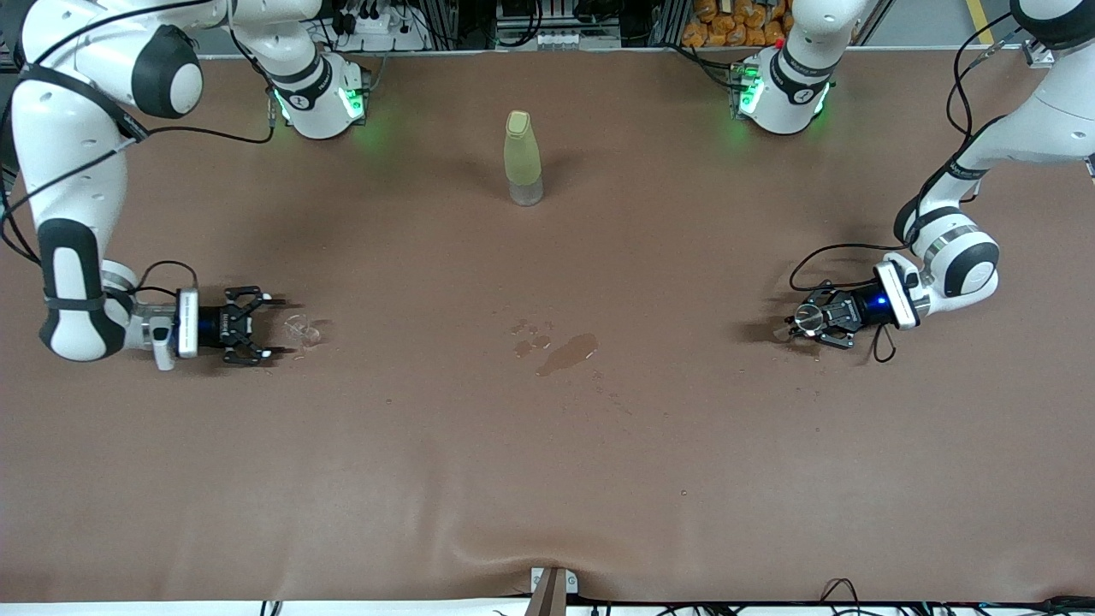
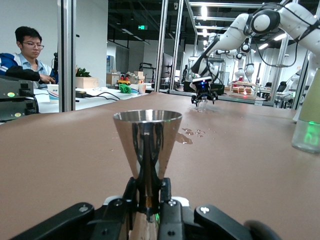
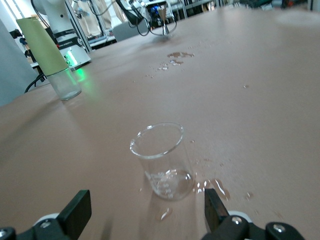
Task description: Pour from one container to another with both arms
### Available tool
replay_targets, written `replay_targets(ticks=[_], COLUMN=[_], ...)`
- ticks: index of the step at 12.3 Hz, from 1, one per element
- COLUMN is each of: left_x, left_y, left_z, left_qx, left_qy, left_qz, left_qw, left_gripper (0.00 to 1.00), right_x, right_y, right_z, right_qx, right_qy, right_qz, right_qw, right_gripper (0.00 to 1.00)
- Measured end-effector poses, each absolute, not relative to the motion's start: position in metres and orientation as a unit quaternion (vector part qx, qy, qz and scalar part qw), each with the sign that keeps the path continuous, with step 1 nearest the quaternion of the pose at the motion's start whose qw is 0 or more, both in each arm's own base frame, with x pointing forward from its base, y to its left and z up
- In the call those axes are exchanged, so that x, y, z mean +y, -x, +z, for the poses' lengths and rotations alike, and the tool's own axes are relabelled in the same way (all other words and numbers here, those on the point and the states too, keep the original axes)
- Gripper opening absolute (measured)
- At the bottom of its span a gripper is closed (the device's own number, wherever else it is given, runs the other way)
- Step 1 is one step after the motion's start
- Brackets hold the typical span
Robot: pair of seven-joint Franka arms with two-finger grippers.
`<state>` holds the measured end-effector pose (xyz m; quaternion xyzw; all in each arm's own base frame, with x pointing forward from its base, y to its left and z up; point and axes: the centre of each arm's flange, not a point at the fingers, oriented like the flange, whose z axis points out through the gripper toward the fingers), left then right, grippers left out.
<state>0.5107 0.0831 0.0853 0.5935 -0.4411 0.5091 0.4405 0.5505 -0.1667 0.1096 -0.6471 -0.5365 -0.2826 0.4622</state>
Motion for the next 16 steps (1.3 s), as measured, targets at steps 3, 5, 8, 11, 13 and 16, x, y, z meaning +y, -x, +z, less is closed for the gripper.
replay_targets(ticks=[3,5,8,11,13,16], left_x=[0.084,0.088,0.091,0.09,0.092,0.095], left_y=[-0.509,-0.513,-0.516,-0.516,-0.515,-0.513], left_z=[0.074,0.075,0.077,0.077,0.076,0.074], left_qx=[-0.442,-0.444,-0.444,-0.444,-0.443,-0.442], left_qy=[-0.588,-0.588,-0.587,-0.587,-0.588,-0.591], left_qz=[0.518,0.521,0.523,0.523,0.523,0.522], left_qw=[0.436,0.431,0.429,0.429,0.429,0.429], left_gripper=[0.22,0.28,0.37,0.37,0.37,0.43], right_x=[-0.19,-0.203,-0.213,-0.217,-0.219,-0.206], right_y=[-0.556,-0.558,-0.56,-0.556,-0.55,-0.543], right_z=[0.156,0.192,0.268,0.344,0.38,0.434], right_qx=[-0.518,-0.49,-0.435,-0.385,-0.351,-0.291], right_qy=[0.692,0.731,0.797,0.845,0.872,0.909], right_qz=[-0.222,-0.17,-0.087,-0.047,-0.023,0.016], right_qw=[0.452,0.443,0.41,0.367,0.341,0.297], right_gripper=[1.0,1.0,1.0,1.0,1.0,1.0])
